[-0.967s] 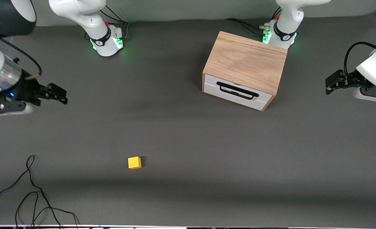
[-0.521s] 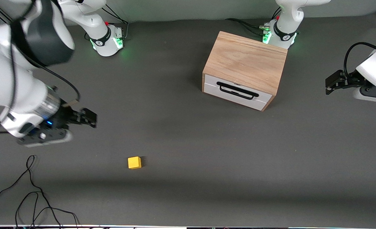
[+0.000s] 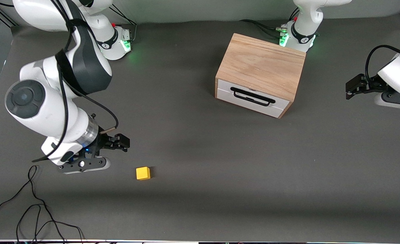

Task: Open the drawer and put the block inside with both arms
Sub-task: 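Grasp the yellow cube with the right gripper while the left gripper hooks the drawer handle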

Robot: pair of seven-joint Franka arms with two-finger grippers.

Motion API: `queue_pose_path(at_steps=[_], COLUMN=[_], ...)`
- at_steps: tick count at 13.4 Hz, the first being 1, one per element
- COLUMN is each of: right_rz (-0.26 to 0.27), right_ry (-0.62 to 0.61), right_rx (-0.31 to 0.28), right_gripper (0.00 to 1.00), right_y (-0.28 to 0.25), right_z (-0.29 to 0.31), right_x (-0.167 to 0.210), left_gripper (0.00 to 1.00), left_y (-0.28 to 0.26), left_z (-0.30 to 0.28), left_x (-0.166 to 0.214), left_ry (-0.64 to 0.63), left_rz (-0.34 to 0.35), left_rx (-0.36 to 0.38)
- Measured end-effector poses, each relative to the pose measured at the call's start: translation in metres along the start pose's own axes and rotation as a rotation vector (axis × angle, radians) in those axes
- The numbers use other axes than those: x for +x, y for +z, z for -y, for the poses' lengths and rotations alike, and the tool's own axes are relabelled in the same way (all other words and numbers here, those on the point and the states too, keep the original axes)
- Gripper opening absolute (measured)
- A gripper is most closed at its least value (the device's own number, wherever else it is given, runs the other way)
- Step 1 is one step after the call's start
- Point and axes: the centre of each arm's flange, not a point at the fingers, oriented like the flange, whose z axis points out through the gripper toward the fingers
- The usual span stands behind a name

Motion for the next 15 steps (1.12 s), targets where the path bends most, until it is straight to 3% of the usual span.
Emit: queue_pose_path(at_steps=[6,10,15], right_rz=[-0.029,-0.035,-0.033], right_ry=[0.006,0.006,0.008], right_rx=[0.001,-0.001,-0.006], right_gripper=[1.00,1.00,1.00], right_y=[0.113,0.172,0.231], right_z=[0.002,0.004,0.003], right_x=[0.023,0.030,0.032], left_gripper=[1.00,1.00,1.00], left_y=[0.023,0.033,0.099], left_z=[-0.003,-0.055,-0.186], left_x=[0.000,0.004,0.016], left_ry=[-0.040,-0.271,-0.570], left_rz=[0.089,0.132,0.237], left_rx=[-0.016,-0.014,0.082])
